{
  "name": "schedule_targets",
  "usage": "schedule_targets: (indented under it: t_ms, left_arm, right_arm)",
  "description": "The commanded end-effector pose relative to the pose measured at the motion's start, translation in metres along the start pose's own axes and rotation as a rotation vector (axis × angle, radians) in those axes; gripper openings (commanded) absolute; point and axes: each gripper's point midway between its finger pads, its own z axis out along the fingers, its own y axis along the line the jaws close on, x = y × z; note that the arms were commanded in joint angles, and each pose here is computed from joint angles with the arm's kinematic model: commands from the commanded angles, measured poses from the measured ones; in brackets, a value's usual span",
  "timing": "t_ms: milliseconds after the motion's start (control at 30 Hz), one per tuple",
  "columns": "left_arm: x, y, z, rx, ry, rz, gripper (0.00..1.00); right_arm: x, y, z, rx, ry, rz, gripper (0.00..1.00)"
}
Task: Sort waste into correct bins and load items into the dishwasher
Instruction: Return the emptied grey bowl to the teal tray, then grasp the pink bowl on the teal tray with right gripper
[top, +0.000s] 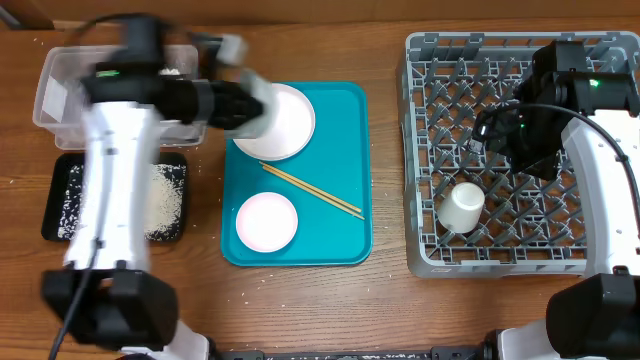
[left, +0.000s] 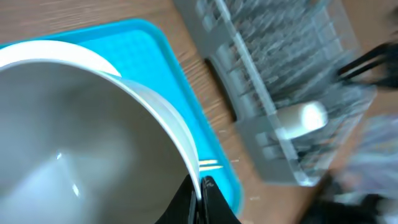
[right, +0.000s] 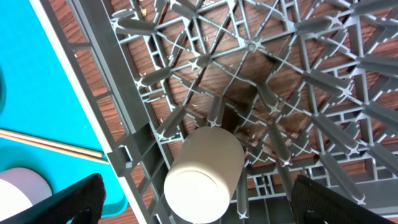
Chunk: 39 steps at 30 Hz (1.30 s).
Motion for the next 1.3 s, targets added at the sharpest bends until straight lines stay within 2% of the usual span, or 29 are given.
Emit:
schedule_targets:
  t_ms: [0, 167, 333, 500, 733, 767, 867, 900, 933, 1033, 1167, 1267]
  left_arm:
    - [0.003, 0.01, 0.041, -0.315, 0.095, 0.081, 0.04]
    - [0.014, 0.0, 0.123, -0.48, 0.201, 0.265, 0.04]
    - [0.047, -0.007, 0.185, -0.435, 0.338, 0.383, 0.04]
    - [0.082, -0.01, 0.213, -0.414, 0.463, 0.418, 0.04]
    - [0.106, -0.008, 0.222, -0.407, 0.55, 0.415, 0.04]
    - [0.107, -0.008, 0.221, -0.407, 0.554, 0.413, 0.08]
    - [0.104, -0.008, 0.217, -0.418, 0.547, 0.405, 0.34]
    - [0.099, -0.007, 0.215, -0.432, 0.534, 0.387, 0.46]
    - [0.093, -0.006, 0.211, -0.453, 0.513, 0.348, 0.54]
    - [0.068, -0.007, 0.19, -0.486, 0.453, 0.247, 0.63]
    - [0.033, -0.008, 0.15, -0.518, 0.373, 0.126, 0.64]
    - [0.008, -0.004, 0.108, -0.551, 0.306, 0.004, 0.64]
  right_arm:
    - [-0.005, 0.003, -0.017, -0.013, -0.062, -0.017, 0.97]
    - [-0.006, 0.003, -0.017, -0.012, -0.062, -0.017, 0.97]
    - [-0.005, 0.003, -0.017, -0.011, -0.061, -0.037, 0.97]
    - [-0.005, 0.003, -0.017, -0.012, -0.062, -0.037, 0.97]
    - [-0.006, 0.004, -0.017, -0.012, -0.065, -0.037, 0.97]
    - [-0.006, 0.004, -0.017, -0.012, -0.064, -0.037, 0.97]
    - [-0.006, 0.004, -0.017, -0.012, -0.065, -0.037, 0.97]
    - [-0.006, 0.004, -0.017, -0.012, -0.064, -0.037, 0.97]
    - [-0.006, 0.004, -0.017, -0.012, -0.065, -0.037, 0.97]
    - [-0.007, 0.004, -0.017, -0.013, -0.067, -0.037, 0.97]
    - [-0.011, 0.011, -0.017, -0.05, -0.082, -0.042, 0.97]
    - [-0.009, 0.036, -0.019, -0.168, -0.075, -0.067, 0.95]
